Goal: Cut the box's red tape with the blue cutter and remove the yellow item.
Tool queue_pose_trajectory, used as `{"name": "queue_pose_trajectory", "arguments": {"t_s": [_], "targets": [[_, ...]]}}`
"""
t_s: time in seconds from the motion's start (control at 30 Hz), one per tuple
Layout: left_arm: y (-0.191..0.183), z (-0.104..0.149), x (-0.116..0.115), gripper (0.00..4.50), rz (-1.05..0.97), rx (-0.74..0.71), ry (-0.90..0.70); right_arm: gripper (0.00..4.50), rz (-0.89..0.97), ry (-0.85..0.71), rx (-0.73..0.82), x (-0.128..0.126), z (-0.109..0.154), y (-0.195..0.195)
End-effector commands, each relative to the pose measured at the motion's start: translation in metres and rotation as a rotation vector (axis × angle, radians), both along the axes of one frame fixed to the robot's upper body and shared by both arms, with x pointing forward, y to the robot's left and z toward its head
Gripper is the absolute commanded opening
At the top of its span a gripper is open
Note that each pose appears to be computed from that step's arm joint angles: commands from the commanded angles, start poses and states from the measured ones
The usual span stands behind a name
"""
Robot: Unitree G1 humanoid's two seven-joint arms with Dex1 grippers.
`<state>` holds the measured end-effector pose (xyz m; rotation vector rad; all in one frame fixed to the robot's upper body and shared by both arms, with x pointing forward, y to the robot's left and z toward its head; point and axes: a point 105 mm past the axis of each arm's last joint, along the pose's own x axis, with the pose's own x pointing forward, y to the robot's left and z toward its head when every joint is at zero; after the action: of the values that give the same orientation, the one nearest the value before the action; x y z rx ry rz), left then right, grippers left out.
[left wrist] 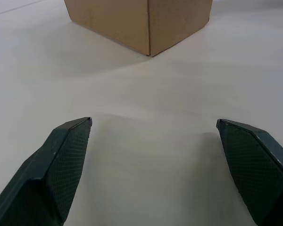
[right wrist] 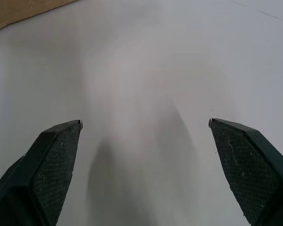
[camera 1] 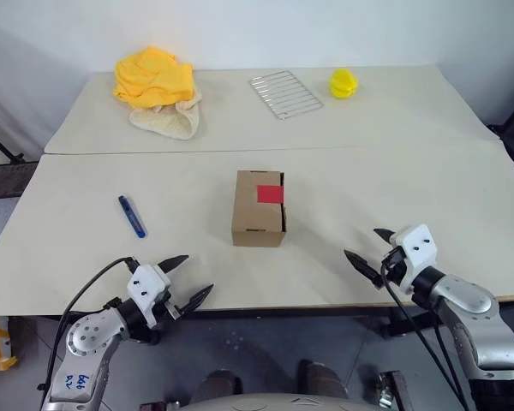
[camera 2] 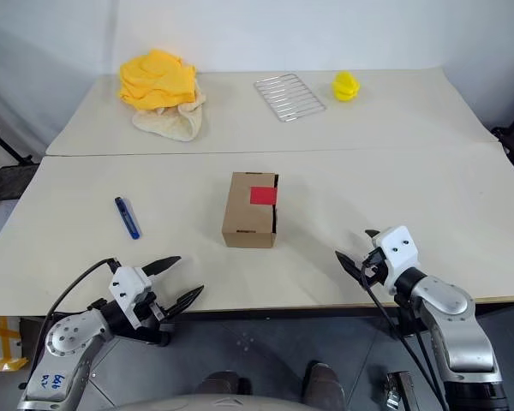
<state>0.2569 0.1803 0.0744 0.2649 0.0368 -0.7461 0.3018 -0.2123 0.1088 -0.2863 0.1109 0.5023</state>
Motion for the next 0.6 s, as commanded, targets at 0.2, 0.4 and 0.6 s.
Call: {"name": "queue_pose_trajectory", "arguments": {"t_s": [0.2,0.4,0.6], "targets": [[0.009,-0.003,0.007,4.49,0.065,0.0,0.069,4.5,-0.008,-0.081,0.001,0.003,0.017,0.006],[0.009,0.0,0.022,4.49,0.074,0.059,0.057,4.5,-0.052,-0.048,0.011,0.012,0.023,0.008],[0.007,0.008,0.041,3.66,0.077,0.062,0.024,3.33,-0.116,-0.071,-0.027,0.019,0.034,0.011]]}}
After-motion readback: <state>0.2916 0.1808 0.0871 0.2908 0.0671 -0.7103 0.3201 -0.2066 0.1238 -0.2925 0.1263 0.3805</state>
